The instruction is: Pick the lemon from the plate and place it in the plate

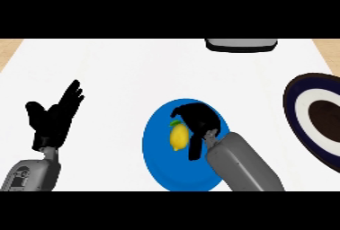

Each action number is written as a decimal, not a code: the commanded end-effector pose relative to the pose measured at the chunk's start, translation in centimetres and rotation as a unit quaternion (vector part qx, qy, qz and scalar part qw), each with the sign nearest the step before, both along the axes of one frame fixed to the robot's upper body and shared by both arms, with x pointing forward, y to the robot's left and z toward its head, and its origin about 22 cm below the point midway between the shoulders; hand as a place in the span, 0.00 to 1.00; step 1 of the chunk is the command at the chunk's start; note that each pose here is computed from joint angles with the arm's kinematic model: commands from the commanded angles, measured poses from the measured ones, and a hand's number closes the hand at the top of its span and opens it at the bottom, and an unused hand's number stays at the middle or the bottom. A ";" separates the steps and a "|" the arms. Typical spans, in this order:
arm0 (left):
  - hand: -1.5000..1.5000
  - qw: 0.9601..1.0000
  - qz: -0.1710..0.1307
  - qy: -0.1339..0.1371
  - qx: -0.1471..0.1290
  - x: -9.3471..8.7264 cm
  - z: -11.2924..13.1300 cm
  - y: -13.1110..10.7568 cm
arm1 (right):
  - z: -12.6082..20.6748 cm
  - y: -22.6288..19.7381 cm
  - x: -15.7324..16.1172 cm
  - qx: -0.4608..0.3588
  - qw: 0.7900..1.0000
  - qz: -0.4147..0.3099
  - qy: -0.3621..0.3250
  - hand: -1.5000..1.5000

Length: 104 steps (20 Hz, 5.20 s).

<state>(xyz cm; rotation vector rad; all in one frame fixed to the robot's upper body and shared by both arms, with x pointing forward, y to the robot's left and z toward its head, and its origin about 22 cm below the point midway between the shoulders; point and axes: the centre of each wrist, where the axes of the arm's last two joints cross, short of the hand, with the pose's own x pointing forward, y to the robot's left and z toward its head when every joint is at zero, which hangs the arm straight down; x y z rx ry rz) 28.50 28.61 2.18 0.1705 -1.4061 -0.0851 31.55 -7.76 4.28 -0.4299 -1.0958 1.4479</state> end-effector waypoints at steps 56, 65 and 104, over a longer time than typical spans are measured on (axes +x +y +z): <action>0.50 1.000 0.001 -0.005 -0.002 1.0 -0.4 0.3 | 5.9 -39.2 -4.7 0.138 0.809 -0.494 -0.287 1.00; 0.50 1.000 0.001 -0.002 0.004 -0.2 1.3 0.8 | 2.9 -42.0 -5.2 0.217 0.808 -0.462 -0.295 0.00; 0.50 1.000 0.004 -0.005 0.001 -1.1 -1.3 1.2 | 2.6 -50.3 -14.8 0.516 0.674 -0.429 -0.308 0.00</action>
